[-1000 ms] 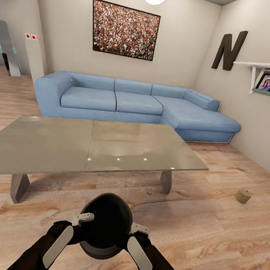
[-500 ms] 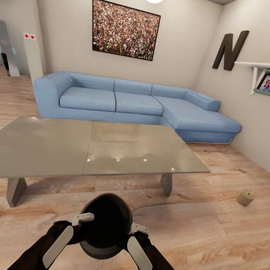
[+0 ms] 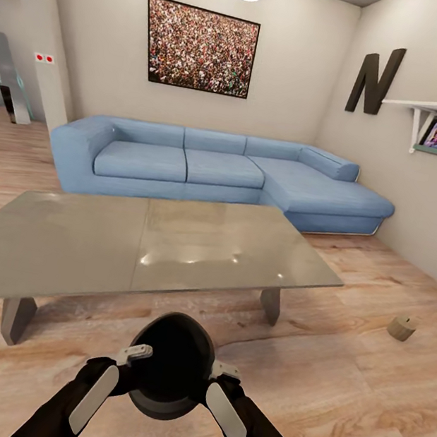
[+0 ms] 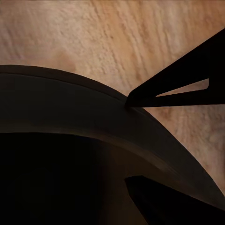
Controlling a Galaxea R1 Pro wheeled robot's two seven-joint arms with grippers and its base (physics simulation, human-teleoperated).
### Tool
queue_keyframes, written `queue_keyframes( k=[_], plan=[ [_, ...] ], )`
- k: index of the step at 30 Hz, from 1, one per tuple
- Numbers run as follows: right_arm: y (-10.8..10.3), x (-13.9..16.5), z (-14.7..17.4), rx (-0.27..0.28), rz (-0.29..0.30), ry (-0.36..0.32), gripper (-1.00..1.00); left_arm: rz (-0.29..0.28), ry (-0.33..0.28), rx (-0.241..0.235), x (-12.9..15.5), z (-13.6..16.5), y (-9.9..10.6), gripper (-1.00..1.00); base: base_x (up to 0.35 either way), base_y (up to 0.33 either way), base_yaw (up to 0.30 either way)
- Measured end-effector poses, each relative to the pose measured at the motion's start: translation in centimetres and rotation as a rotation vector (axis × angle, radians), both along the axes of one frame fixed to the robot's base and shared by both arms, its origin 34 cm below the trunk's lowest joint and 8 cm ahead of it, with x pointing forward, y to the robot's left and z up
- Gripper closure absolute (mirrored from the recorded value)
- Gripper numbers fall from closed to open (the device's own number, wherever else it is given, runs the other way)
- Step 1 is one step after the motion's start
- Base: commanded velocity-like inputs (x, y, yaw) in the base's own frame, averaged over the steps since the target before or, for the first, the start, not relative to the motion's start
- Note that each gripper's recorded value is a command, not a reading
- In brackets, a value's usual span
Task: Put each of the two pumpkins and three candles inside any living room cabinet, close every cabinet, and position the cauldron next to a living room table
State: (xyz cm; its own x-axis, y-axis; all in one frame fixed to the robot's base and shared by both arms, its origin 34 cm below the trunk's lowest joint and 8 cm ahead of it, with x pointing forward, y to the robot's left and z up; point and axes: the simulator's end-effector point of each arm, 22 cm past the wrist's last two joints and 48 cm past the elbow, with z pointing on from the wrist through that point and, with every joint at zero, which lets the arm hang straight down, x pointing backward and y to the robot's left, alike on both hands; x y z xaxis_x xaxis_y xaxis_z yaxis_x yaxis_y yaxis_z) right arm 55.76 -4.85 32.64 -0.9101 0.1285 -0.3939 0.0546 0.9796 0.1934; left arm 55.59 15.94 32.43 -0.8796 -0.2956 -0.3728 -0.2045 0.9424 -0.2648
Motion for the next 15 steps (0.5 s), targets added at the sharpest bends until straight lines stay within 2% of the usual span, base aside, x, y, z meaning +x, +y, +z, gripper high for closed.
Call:
queue_keyframes(
  k=[15],
  plan=[
    [0.0, 0.01, 0.0, 0.0, 0.0, 0.0, 1.0, 0.0, 0.0, 0.0, 0.01, 0.0, 0.0, 1.0, 0.082, 0.0, 0.0]
  ],
)
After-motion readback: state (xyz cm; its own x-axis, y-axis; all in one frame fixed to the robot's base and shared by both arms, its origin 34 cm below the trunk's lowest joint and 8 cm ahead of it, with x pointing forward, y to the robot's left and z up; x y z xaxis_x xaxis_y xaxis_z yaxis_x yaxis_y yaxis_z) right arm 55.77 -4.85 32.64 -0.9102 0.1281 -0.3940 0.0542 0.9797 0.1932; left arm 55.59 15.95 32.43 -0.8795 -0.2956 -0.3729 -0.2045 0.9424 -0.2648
